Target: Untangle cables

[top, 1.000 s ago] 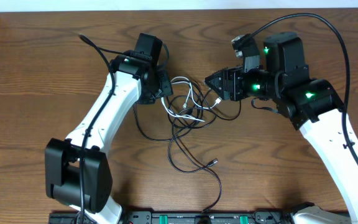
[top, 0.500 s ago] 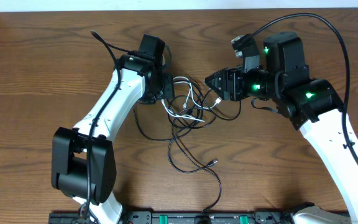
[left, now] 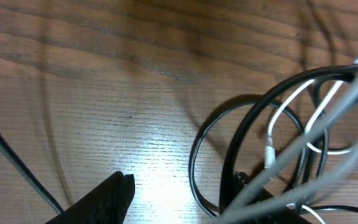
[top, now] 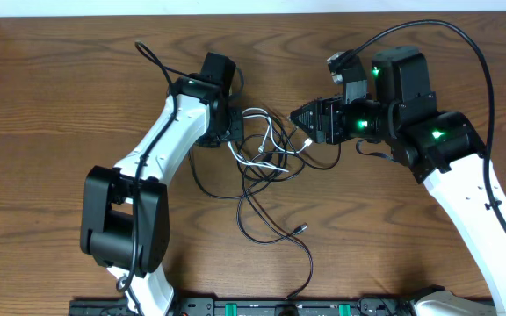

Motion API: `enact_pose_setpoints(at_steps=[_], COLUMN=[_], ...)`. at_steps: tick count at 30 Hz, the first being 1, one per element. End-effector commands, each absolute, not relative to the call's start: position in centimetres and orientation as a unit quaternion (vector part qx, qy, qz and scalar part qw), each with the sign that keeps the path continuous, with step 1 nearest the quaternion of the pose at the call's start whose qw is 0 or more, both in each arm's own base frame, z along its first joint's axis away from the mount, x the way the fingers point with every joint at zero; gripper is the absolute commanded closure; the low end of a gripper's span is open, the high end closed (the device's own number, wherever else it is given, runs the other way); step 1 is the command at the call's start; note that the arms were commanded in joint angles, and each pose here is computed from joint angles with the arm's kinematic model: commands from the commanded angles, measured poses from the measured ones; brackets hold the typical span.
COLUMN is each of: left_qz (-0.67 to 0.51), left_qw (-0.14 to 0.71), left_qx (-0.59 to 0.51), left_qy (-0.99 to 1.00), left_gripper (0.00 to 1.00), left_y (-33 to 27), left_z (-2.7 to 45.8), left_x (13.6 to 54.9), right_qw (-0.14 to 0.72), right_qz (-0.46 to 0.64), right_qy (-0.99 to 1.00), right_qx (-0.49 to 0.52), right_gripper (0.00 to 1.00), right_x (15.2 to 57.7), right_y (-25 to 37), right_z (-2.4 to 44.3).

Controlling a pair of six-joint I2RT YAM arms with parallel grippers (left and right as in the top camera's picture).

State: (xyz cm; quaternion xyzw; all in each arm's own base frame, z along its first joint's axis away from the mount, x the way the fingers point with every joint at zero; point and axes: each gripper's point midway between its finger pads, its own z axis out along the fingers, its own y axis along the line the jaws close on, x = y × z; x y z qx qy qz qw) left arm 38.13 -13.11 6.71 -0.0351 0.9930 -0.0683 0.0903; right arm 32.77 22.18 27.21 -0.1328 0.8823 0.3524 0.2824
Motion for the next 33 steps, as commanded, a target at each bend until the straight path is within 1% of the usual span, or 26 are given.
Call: enact_pose_setpoints(at_steps=[1, 6, 8, 9, 10, 15, 18, 21, 28, 33], left_qz=[-0.054, -0.057, -0.072, -0.081, -0.089, -0.099, -0.106, -0.109, -0.104, -0.075], left_qw=[0.085, 0.089, 0.085, 0.083, 0.082, 0.103, 0.124, 0.143, 0.136, 0.131], left_qx=[-0.031, -0.035, -0.035, -0.034, -0.033, -0.031, -0.030, -0.020, -0.007, -0.012], left_qy=[0.994, 0.994, 0.993, 0.993, 0.992, 0.989, 0.986, 0.983, 0.985, 0.988], left_gripper=[0.48, 0.48, 0.55, 0.60, 0.62, 0.62, 0.55, 0.53, 0.53, 0.54], left_y=[-12.5, -12.6, -13.1, -13.4, -13.7, -13.9, -14.0, -14.1, -14.0, -13.2], left_z=[5.6, 5.7, 5.7, 5.8, 6.0, 7.8, 9.2, 10.0, 9.1, 7.9], left_x=[38.1, 38.4, 38.2, 38.1, 38.1, 38.4, 38.8, 39.4, 39.3, 39.5], right_qw=[0.293, 0.290, 0.290, 0.291, 0.290, 0.294, 0.294, 0.294, 0.292, 0.292], right_qz=[0.350, 0.350, 0.348, 0.347, 0.346, 0.337, 0.337, 0.337, 0.335, 0.335], right_qy=[0.878, 0.880, 0.880, 0.879, 0.880, 0.883, 0.883, 0.883, 0.884, 0.884], right_qx=[-0.141, -0.140, -0.145, -0.147, -0.148, -0.143, -0.143, -0.143, -0.142, -0.142], right_gripper=[0.41, 0.41, 0.41, 0.41, 0.41, 0.41, 0.41, 0.41, 0.41, 0.41], right_x=[32.7, 32.6, 32.5, 32.5, 32.5, 32.7, 32.7, 32.8, 32.7, 32.7], right_y=[22.0, 22.0, 22.0, 22.0, 21.9, 21.7, 21.7, 21.7, 21.6, 21.6], right_z=[27.9, 27.8, 27.7, 27.7, 27.7, 27.5, 27.5, 27.5, 27.4, 27.4])
